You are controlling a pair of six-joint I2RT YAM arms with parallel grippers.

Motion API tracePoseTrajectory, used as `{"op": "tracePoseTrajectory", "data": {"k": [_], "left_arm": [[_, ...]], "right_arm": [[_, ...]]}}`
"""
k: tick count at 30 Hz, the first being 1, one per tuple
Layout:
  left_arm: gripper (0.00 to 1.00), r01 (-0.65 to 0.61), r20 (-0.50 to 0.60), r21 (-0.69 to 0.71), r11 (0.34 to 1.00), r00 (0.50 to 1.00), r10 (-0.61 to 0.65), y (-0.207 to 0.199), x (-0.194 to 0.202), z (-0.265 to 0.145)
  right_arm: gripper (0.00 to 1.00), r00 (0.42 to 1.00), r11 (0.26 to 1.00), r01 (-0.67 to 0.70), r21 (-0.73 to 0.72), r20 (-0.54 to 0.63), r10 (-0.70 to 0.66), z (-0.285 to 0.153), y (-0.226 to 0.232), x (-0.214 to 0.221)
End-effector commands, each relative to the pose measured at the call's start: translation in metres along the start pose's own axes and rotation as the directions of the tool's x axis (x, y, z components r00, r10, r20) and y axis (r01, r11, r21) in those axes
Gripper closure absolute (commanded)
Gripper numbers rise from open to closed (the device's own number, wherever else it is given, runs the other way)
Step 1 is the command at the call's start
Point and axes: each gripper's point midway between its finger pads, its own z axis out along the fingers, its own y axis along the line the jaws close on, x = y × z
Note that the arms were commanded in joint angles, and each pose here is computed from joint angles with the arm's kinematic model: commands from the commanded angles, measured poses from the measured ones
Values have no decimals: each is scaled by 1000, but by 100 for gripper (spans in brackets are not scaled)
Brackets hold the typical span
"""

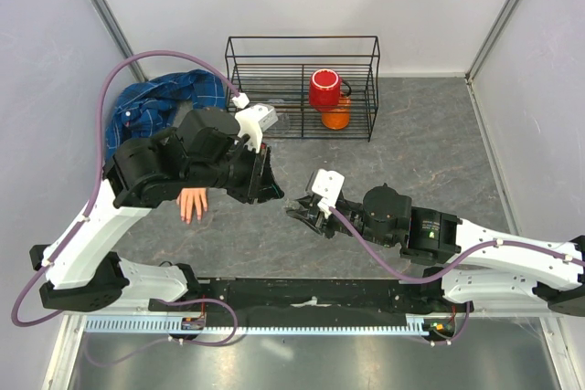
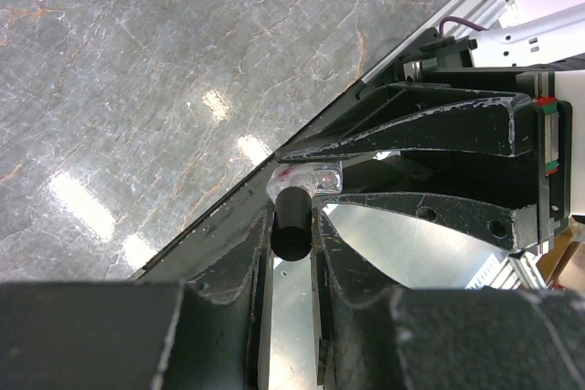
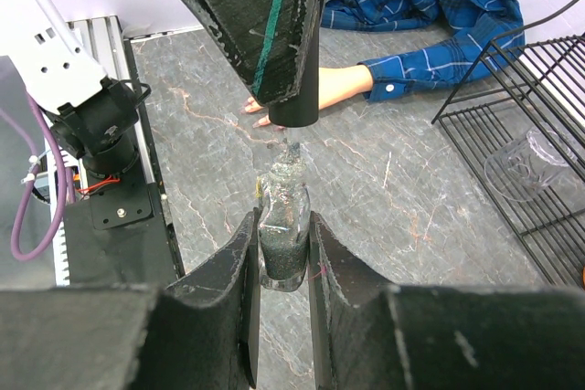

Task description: Paint the nails

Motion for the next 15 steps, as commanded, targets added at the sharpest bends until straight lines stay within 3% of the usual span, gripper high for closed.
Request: {"op": "tracePoseTrajectory", "data": {"k": [1, 15], "left_arm": [[98, -6, 59, 31, 999, 998, 4, -6, -12, -13], [98, -13, 70, 39, 999, 997, 10, -8, -14, -18]], "right_arm": [[100, 998, 1000, -16, -10, 67, 16, -2, 1, -19], [100, 998, 1000, -14, -9, 61, 14, -1, 1, -18]]}}
